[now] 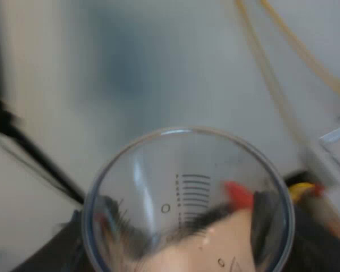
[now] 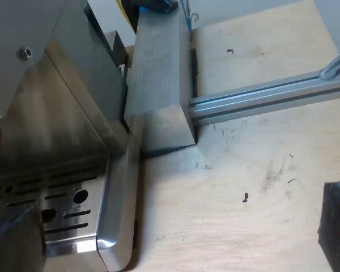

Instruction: Pour the beans into the coffee machine

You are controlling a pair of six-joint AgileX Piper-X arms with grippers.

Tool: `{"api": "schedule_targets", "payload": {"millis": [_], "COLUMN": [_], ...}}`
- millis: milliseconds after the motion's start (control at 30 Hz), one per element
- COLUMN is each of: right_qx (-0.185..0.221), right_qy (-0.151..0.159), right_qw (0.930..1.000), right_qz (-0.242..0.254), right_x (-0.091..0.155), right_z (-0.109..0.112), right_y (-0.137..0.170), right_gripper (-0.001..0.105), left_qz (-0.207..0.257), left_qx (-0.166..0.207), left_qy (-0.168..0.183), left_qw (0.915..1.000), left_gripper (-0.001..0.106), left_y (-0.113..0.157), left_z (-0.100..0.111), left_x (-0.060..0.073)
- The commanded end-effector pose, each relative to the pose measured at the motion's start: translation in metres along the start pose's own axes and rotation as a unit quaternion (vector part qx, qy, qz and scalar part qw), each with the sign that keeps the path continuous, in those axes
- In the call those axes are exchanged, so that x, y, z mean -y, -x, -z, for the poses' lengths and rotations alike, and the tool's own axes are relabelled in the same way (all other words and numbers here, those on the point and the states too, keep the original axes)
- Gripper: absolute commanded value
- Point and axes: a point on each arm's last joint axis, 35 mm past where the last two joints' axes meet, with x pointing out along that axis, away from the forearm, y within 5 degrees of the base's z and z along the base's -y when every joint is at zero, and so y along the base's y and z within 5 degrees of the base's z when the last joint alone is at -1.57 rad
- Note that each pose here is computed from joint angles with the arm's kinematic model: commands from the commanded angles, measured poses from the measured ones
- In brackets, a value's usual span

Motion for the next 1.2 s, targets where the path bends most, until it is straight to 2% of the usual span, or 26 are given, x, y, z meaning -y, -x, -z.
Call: {"api": "schedule_targets", "payload": {"millis": [33, 233, 300, 433, 533, 733, 1000, 1200], "right_qx": [0.009, 0.012, 0.012, 0.012, 0.012, 0.012, 0.013, 0.013], "right_qy": [0.0, 0.001, 0.001, 0.001, 0.001, 0.001, 0.001, 0.001], "right_qw": [0.9999, 0.9999, 0.9999, 0.9998, 0.9998, 0.9998, 0.9996, 0.9996], "right_qz": [-0.005, -0.012, -0.012, -0.015, -0.015, -0.016, -0.026, -0.026], "right_x": [0.0, -0.001, -0.001, -0.001, -0.001, -0.001, -0.002, -0.002], "right_z": [-0.004, -0.006, -0.006, -0.006, -0.006, -0.006, -0.006, -0.006], "right_y": [0.004, 0.005, 0.005, 0.005, 0.005, 0.005, 0.005, 0.005], "right_gripper": [0.104, 0.104, 0.104, 0.104, 0.104, 0.104, 0.104, 0.104], "left_qz": [0.06, 0.047, 0.044, 0.032, 0.029, 0.031, 0.029, 0.024], "left_qx": [0.016, 0.001, -0.001, -0.02, -0.026, -0.048, -0.035, -0.021], "left_qy": [0.038, 0.057, 0.061, 0.076, 0.091, 0.101, 0.101, 0.133], "left_qw": [0.9974, 0.9973, 0.9972, 0.9964, 0.9951, 0.9932, 0.9939, 0.9906], "left_gripper": [0.031, 0.031, 0.031, 0.031, 0.031, 0.031, 0.031, 0.031], "left_y": [0.008, 0.019, 0.021, 0.027, 0.031, 0.036, 0.052, 0.059], "left_z": [0.007, 0.028, 0.034, 0.061, 0.073, 0.111, 0.142, 0.165], "left_x": [-0.003, -0.013, -0.013, -0.014, -0.013, -0.002, 0.009, 0.014]}}
